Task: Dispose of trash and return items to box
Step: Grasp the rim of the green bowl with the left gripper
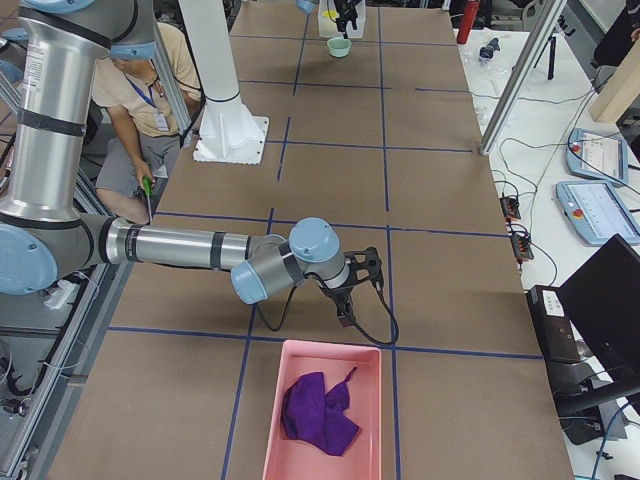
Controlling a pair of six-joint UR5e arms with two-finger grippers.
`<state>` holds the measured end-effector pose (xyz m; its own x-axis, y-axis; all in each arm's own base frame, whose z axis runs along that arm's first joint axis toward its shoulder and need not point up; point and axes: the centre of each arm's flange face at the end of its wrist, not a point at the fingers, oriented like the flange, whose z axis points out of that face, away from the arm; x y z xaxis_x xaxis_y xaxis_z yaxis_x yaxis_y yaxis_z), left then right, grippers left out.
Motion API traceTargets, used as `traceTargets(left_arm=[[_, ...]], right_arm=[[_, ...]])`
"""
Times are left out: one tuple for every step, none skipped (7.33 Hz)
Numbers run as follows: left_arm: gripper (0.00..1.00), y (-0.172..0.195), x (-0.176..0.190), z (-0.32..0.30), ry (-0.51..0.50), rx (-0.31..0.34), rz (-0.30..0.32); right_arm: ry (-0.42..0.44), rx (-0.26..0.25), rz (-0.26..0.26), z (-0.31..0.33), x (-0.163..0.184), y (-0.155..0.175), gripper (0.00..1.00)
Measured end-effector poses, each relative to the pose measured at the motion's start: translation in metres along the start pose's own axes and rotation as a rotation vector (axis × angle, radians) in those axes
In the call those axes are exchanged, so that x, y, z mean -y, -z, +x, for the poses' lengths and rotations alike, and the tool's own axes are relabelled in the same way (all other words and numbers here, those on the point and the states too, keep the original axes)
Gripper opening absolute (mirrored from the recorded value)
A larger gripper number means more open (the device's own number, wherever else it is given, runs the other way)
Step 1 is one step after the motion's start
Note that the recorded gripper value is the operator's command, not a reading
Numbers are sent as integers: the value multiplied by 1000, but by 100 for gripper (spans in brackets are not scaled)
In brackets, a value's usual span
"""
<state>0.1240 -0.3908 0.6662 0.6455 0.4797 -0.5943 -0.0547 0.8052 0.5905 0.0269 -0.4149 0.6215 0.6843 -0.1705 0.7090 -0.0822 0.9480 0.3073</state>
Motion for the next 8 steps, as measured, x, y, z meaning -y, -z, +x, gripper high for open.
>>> traceTargets(left_arm=[[55,-6,-15,-4,0,-5,-3],[19,-10,-23,-8,2,-2,-4],[0,-11,-27,-10,4,3,-5],[0,-12,-30,-12,6,5,-8],[0,-13,-31,-12,6,6,-9],[0,-13,-30,-12,2,5,-7],[0,-12,-29,-10,-3,1,-3],[0,-9,-25,-7,-10,-7,6]], right_arm=[[1,-5,0,1,-2,0,100],[3,-8,1,2,-4,-1,100],[9,-11,7,3,-7,-1,100],[14,-11,12,4,-11,-1,100],[16,-11,14,5,-14,-1,100],[16,-12,14,6,-15,-1,100],[16,-12,14,6,-16,-1,100],[16,-12,14,6,-16,-1,100]])
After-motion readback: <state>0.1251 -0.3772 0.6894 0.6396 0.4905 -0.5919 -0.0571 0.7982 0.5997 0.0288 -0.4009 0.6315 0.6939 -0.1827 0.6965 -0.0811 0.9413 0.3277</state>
